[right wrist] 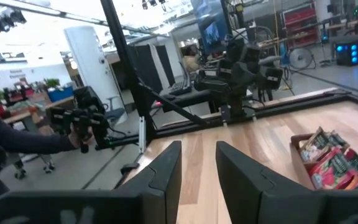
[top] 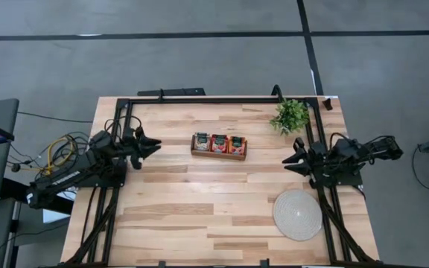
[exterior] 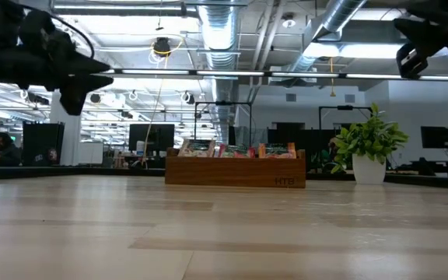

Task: Pick & Place Tea
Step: Return to Home Position

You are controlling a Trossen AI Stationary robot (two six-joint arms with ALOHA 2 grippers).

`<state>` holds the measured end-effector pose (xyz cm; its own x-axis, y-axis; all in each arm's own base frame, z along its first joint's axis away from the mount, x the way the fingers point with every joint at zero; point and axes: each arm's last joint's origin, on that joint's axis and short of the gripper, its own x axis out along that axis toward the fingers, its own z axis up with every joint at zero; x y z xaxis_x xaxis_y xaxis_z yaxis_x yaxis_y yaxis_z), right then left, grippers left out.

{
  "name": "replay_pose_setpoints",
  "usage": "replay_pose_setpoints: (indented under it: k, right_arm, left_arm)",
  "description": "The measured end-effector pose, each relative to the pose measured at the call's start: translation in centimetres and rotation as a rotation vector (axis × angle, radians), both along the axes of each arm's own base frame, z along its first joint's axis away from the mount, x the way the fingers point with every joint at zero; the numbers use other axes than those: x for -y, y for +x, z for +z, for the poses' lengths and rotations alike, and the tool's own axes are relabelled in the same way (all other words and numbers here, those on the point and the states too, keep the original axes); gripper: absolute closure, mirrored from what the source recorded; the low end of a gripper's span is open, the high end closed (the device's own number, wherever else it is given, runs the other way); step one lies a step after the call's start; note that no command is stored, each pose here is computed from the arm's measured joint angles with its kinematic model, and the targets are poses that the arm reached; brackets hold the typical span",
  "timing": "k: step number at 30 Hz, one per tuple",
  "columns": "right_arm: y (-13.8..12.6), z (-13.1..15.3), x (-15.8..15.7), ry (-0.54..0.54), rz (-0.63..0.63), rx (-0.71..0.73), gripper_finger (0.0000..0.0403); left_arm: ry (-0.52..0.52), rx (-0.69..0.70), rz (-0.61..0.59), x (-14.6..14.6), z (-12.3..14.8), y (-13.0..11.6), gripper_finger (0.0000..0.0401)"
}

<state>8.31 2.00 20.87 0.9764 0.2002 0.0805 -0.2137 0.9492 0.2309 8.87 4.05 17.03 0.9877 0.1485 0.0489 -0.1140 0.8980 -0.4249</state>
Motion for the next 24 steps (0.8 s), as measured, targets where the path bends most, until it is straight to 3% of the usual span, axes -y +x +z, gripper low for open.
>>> replay_pose_setpoints:
  k: [5,18,24]
  right_arm:
    - [0.0,-0.2,0.0,-0.052,-0.004,-0.013,0.031]
    - [0.1,-1.3,0.7,-0.097,-0.261,-0.129,0.031]
    - [0.0,-1.9,0.8,-0.12,-0.269,-0.186,0.031]
  left_arm:
    - [-0.012,-0.02,0.103,-0.3,-0.2,0.0,0.0273]
    - [0.002,-0.036,0.105,-0.4,-0.3,0.0,0.0273]
    - [0.004,-0.038,0.105,-0.4,-0.4,0.0,0.0273]
